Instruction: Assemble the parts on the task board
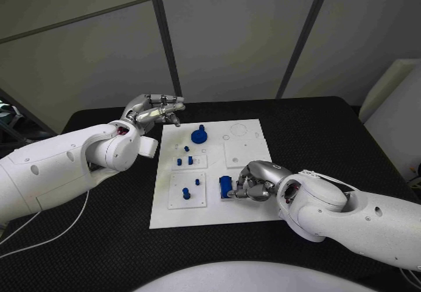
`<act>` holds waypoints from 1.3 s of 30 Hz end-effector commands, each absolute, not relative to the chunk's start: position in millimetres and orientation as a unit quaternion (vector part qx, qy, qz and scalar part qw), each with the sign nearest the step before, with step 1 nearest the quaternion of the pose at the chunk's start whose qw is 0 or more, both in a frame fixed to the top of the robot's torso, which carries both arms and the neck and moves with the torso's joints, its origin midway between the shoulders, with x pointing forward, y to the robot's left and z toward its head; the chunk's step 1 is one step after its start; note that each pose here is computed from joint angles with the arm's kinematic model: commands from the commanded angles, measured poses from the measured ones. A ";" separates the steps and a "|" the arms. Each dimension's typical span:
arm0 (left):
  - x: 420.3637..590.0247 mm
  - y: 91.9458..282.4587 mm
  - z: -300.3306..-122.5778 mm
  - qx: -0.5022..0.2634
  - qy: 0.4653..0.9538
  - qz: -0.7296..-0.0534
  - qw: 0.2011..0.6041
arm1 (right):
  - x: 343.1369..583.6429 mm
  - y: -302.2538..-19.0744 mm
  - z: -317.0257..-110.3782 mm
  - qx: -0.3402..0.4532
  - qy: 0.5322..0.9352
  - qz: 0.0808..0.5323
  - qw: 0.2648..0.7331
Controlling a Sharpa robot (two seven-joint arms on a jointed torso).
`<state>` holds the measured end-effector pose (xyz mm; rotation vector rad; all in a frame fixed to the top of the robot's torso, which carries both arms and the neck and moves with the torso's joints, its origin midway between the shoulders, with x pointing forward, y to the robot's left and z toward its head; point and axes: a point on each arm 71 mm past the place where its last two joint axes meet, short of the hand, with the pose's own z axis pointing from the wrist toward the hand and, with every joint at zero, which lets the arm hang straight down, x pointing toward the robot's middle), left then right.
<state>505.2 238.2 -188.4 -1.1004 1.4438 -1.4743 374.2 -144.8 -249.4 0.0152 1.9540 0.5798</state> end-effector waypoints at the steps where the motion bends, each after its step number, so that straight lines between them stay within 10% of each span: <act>1: 505.2 236.6 -187.1 -0.430 0.569 -0.585 0.386 | 374.8 -143.5 -249.2 -0.010 0.815 0.239 0.528; 26: 505.2 237.7 -187.6 -0.431 0.570 -0.584 0.385 | 371.4 -145.5 -246.5 -0.016 0.809 0.267 0.523; 39: 504.9 241.0 -187.9 -0.432 0.569 -0.583 0.387 | 363.8 -203.5 -231.6 0.058 0.785 0.283 0.548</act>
